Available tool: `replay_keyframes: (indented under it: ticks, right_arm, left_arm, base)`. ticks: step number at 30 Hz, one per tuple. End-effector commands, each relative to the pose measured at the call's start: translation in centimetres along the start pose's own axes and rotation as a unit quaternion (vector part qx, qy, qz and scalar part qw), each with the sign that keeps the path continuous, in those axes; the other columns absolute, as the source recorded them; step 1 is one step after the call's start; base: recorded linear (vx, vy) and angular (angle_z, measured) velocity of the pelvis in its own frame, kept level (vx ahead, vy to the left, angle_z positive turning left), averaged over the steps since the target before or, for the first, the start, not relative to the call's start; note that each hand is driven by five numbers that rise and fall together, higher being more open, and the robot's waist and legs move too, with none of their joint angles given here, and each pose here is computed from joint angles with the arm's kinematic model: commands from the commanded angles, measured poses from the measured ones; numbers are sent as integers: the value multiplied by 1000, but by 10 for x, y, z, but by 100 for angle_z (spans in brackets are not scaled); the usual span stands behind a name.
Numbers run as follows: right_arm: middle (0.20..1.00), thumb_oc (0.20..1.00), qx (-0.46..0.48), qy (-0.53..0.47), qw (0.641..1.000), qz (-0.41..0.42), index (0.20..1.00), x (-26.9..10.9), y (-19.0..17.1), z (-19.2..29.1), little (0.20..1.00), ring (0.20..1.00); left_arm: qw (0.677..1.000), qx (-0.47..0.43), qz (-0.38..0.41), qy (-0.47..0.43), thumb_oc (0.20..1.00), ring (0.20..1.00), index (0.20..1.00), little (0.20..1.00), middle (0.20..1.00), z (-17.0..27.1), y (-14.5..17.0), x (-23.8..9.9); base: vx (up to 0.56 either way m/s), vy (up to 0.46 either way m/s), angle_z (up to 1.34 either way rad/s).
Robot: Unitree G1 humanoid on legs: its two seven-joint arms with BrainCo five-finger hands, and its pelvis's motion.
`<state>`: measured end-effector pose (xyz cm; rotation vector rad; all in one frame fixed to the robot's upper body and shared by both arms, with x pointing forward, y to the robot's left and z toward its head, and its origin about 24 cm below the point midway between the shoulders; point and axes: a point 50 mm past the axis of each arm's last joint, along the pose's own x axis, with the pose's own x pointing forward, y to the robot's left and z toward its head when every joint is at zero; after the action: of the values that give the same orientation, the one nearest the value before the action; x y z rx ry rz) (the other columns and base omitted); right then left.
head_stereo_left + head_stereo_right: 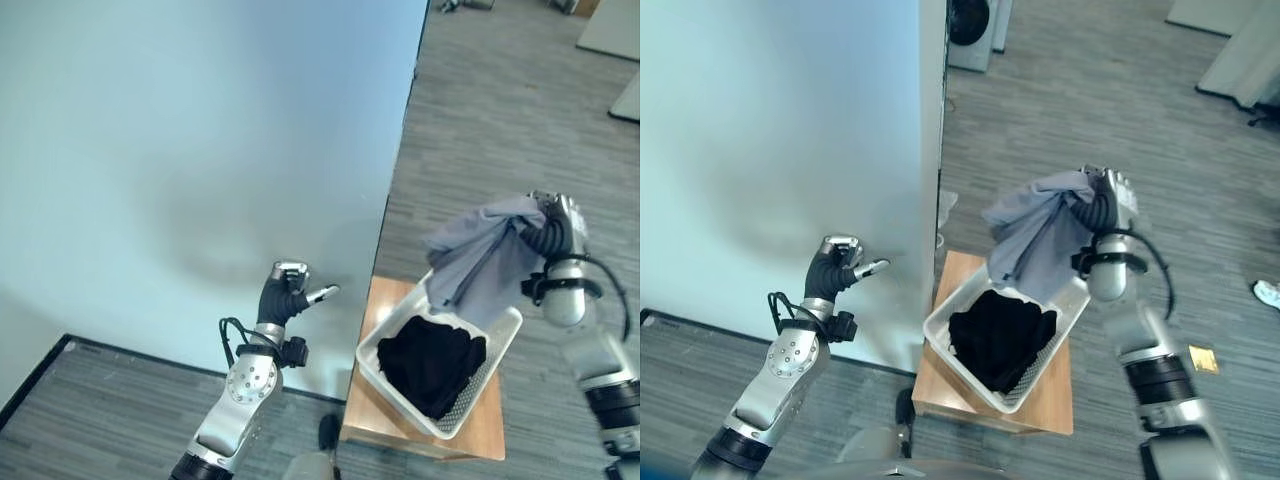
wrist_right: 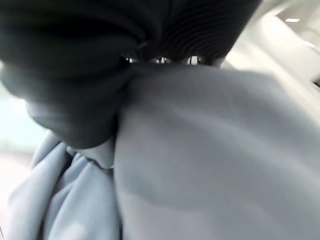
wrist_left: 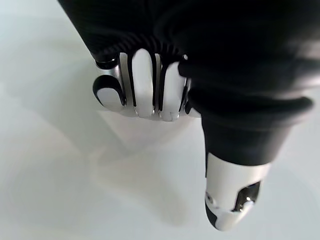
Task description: Pick up bed clothes into laundry basket.
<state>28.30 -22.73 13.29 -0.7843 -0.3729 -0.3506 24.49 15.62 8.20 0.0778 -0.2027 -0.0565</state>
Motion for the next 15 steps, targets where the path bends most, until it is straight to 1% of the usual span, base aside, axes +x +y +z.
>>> replay_keyframes:
  ticks: [1,6,10,15]
  right_arm:
    - [200,200,-48,-95,993,-58,200,26,-35,27,200,200]
    - [200,200,-46,-115,991,-60,200,24,-35,35,200,200]
    - [200,200,-37,-149,986,-61,200,27,-33,52,200,200]
    - [200,200,-42,-163,984,-51,200,27,-24,59,200,200]
  left_arm:
    - [997,-12,7,-72,1000,1000,1000,1000,1000,26,-5,24]
    - [997,-12,-7,-70,1000,1000,1000,1000,1000,25,-11,23]
    - [996,-28,-39,-80,1000,1000,1000,1000,1000,30,-28,26]
    - [994,-52,-50,-86,1000,1000,1000,1000,1000,34,-39,30]
  base:
    - [11,18,-43]
    - [-17,-15,-21]
    - [-25,-42,-5]
    - [-41,-36,-5]
